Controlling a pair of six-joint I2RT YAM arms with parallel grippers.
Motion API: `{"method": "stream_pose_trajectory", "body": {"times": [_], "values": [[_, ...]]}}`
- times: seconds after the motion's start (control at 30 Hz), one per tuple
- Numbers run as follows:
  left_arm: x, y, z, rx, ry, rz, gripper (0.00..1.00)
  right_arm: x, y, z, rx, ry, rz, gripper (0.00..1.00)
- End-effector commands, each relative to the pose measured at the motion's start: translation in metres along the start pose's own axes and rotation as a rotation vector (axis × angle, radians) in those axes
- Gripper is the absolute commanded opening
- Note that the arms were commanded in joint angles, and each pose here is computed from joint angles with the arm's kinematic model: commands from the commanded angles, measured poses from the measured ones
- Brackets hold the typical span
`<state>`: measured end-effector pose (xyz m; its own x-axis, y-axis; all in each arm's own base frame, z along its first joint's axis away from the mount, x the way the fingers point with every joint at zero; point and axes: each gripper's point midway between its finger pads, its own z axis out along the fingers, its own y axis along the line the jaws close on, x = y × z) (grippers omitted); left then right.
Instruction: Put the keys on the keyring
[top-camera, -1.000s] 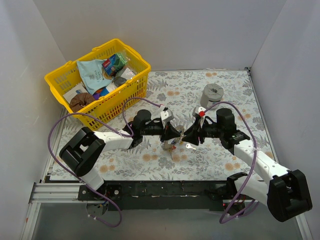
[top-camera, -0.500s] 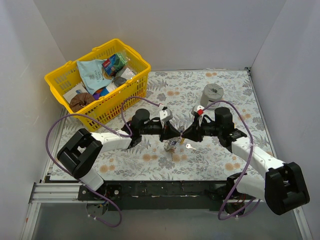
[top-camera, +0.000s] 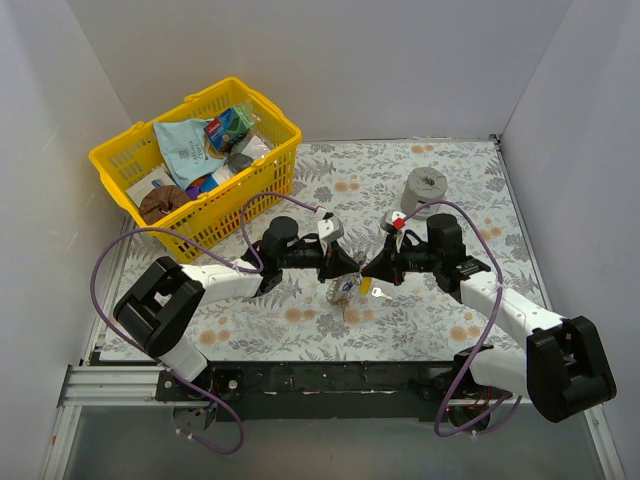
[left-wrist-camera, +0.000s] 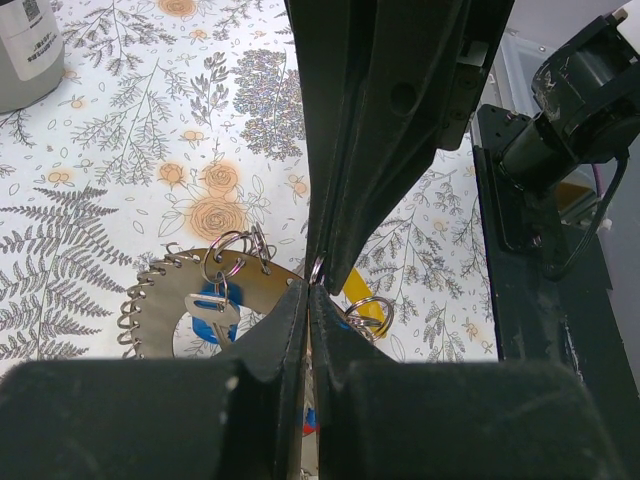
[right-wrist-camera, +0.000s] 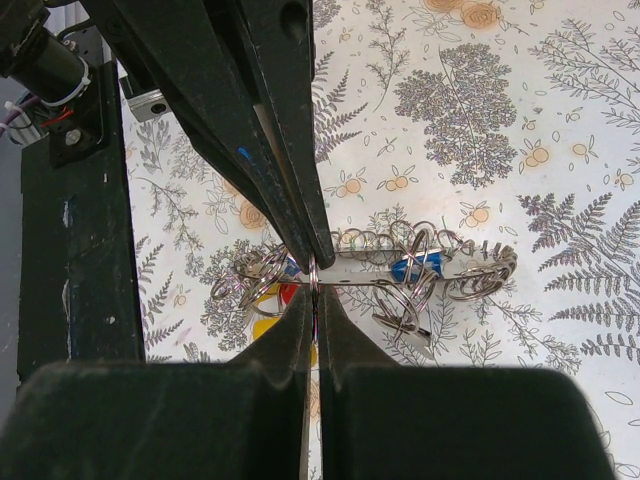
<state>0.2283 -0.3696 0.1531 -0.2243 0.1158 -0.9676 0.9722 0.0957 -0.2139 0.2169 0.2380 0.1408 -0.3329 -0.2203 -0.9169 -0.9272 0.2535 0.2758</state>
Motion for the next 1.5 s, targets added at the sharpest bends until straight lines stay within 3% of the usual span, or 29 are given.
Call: {"method": "stream_pose_trajectory", "body": {"times": [0.0, 0.27, 0.43, 0.73, 0.87, 1.07, 1.47], "values": [[-0.030, -0.014, -0.005, 0.045, -0.065, 0.067, 0.00, -0.023, -0.002, -0.001, -0.003, -0.044, -0.065, 0.01], [-0.024, -0.015, -0.005, 0.073, -0.027, 0.062, 0.00, -0.023, -0.005, -0.002, -0.001, 0.007, -0.080, 0.01], [-0.024, -0.015, -0.006, 0.090, 0.001, 0.087, 0.19, -0.021, -0.005, -0.003, -0.017, 0.048, -0.080, 0.01], [-0.022, 0.003, -0.014, 0.078, 0.111, 0.176, 0.35, -0.014, -0.005, -0.006, -0.031, 0.126, -0.066, 0.01], [-0.027, 0.009, -0.013, 0.095, 0.123, 0.183, 0.35, -0.014, -0.003, -0.006, -0.038, 0.130, -0.065, 0.01], [-0.028, 0.010, -0.004, 0.167, 0.157, 0.169, 0.27, -0.014, -0.003, -0.007, -0.037, 0.130, -0.066, 0.01], [-0.011, -0.002, 0.003, 0.259, 0.209, 0.110, 0.27, -0.014, -0.003, -0.006, -0.034, 0.127, -0.068, 0.01]]}}
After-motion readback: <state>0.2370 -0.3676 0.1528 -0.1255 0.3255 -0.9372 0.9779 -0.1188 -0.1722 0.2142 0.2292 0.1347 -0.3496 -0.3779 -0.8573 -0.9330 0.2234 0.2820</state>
